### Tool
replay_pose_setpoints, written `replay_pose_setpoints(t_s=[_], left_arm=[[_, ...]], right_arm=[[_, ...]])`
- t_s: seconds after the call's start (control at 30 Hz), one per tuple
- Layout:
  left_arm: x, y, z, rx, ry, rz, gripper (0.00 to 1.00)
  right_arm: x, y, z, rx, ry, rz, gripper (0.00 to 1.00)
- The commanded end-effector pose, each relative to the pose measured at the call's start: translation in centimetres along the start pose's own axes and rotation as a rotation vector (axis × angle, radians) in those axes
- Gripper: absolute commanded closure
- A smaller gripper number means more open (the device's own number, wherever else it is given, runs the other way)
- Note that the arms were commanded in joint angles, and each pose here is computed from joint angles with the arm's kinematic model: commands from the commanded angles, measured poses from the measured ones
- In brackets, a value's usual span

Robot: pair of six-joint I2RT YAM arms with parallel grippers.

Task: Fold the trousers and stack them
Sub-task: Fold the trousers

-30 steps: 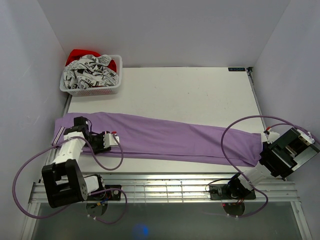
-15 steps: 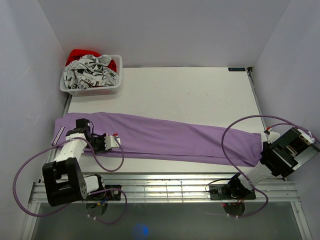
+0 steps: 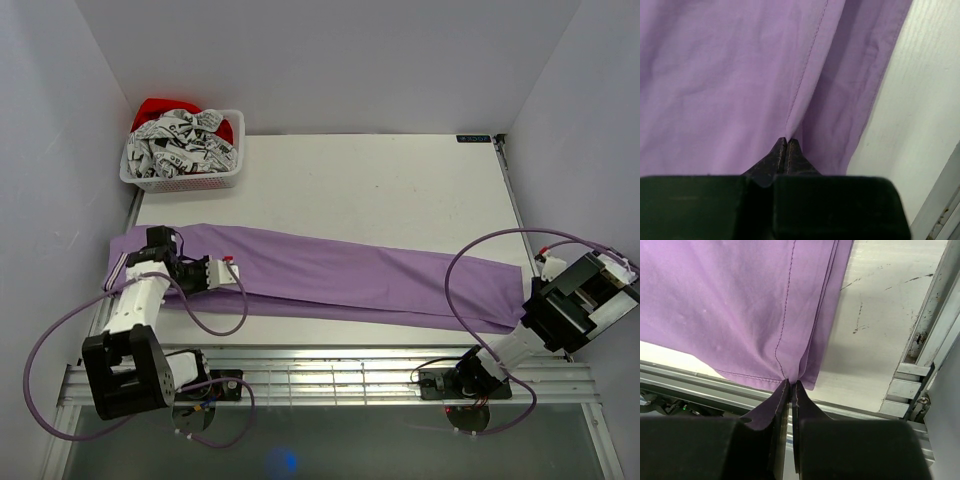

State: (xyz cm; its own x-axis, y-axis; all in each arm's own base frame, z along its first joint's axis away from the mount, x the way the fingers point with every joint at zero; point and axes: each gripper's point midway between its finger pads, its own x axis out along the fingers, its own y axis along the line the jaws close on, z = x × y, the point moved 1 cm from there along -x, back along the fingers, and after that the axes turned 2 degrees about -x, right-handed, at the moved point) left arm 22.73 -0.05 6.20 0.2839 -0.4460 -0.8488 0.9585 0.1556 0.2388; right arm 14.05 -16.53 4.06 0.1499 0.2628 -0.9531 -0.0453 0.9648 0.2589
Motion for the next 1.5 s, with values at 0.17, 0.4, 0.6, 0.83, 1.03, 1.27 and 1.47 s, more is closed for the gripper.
replay_pose_setpoints(t_s=[0.17,0.4,0.6,0.83,1.03,1.27,1.47], left_arm=[[-4.2,2.6,3.0,0.038,-0.033,0.117,1.0],[-5.7,2.8,3.1,0.047,-0.006,0.157,1.0],[-7.1,3.7,2.1,0.019,0.02,0.201,1.0],[-8.2,3.6,-1.4,-0.014,0.048,0.217,1.0],[-6.0,0.2,-2.1,-0.003,0.033,0.138,1.0],[-3.0,-2.6,-3.7,0.007,0.06,0.091,0.92],[-3.4,-2.1,-2.7,-0.035,0.016,0.123,0.38]], right_arm=[[-2.5,-0.2,2.1,-0.02,-0.073,-0.008,0.92],[-2.4,-0.5,2.0,-0.033,-0.062,-0.018,0.92],[-2.5,-1.1,1.6,-0.061,-0.043,-0.054,0.92],[-2.5,-1.3,1.5,-0.059,-0.034,-0.055,0.92],[-0.4,-0.9,0.2,-0.049,-0.007,-0.043,0.92],[0.6,-1.1,-0.1,-0.032,0.008,-0.034,0.88],[-1.0,-1.1,1.7,-0.039,-0.045,-0.016,0.39]])
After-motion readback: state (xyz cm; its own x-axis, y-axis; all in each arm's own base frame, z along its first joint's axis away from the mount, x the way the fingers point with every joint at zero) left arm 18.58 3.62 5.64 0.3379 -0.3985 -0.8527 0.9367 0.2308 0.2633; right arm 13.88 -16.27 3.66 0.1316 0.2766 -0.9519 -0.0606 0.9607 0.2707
